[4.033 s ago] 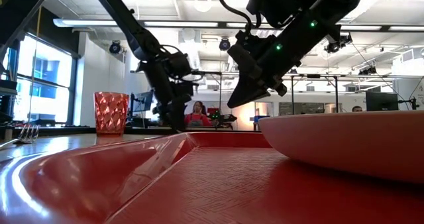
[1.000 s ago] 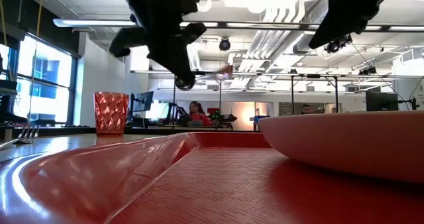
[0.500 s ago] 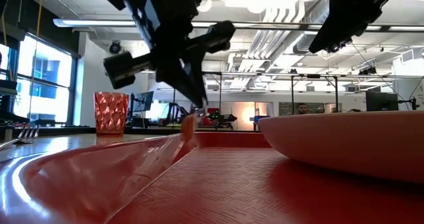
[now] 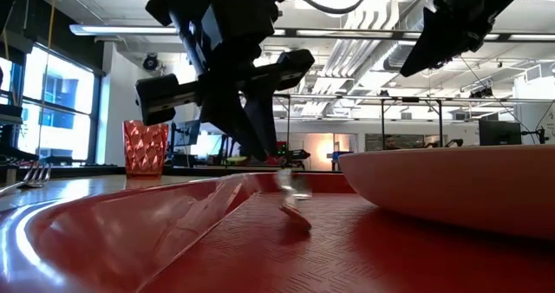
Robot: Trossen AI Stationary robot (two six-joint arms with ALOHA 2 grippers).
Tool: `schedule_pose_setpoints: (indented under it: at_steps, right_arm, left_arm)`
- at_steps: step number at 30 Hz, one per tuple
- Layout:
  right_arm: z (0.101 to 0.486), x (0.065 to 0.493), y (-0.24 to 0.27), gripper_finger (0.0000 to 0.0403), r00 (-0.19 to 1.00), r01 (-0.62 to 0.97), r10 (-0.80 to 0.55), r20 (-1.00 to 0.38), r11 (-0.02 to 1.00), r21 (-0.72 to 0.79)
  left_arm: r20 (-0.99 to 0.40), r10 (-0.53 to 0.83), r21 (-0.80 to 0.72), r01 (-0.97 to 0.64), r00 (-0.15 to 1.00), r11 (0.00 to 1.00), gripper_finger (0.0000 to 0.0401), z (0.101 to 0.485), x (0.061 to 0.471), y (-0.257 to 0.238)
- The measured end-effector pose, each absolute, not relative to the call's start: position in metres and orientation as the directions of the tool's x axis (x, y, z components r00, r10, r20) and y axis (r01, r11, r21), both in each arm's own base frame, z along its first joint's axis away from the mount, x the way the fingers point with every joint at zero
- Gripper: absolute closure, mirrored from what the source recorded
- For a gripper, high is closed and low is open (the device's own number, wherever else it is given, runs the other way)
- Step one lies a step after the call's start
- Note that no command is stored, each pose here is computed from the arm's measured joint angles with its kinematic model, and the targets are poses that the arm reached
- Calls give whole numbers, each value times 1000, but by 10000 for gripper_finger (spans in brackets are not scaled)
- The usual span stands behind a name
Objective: Pick and place plate/cup/fork/spoon on tray
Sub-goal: Put the orange fork on the red tray to the left of the orange spoon
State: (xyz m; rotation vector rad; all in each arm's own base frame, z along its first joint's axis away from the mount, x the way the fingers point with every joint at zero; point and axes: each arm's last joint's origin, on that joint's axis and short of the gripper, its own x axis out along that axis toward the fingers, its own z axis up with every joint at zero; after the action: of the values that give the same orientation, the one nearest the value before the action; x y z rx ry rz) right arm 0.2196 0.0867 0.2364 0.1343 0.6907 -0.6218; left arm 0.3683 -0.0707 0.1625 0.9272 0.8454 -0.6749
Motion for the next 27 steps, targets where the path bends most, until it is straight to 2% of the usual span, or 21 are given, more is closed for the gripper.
schedule_pose_setpoints:
  at_steps: [6,9,11,13,16,19,22,24,27]
  right_arm:
    - [236,217,83,400,578,633,-542,-610,770,-85]
    - [233,216,83,400,573,647,-545,-612,759,-71]
    - [228,215,82,400,564,652,-549,-617,754,-74]
    - [222,212,81,400,556,664,-553,-621,745,-69]
    - [213,208,79,400,536,681,-553,-638,730,-61]
    - [205,205,78,400,524,695,-554,-647,717,-50]
    - [202,204,77,400,522,709,-557,-646,705,-35]
    - [201,204,77,400,527,716,-555,-644,698,-17]
    - [202,206,78,400,539,715,-547,-641,699,6]
  left_arm:
    - [-844,-95,438,780,528,447,312,172,365,-74]
    - [-859,-50,430,771,510,470,301,180,356,-78]
    - [-876,-6,408,746,483,526,302,186,348,-80]
    - [-887,40,382,682,460,623,306,193,340,-79]
    - [-926,129,318,545,355,776,312,202,318,-78]
    - [-947,226,296,346,229,890,315,212,294,-75]
    - [-936,283,281,-40,209,959,315,216,281,-69]
    - [-926,322,255,-301,199,919,315,214,273,-65]
    - [-931,327,187,-558,163,809,315,202,261,-65]
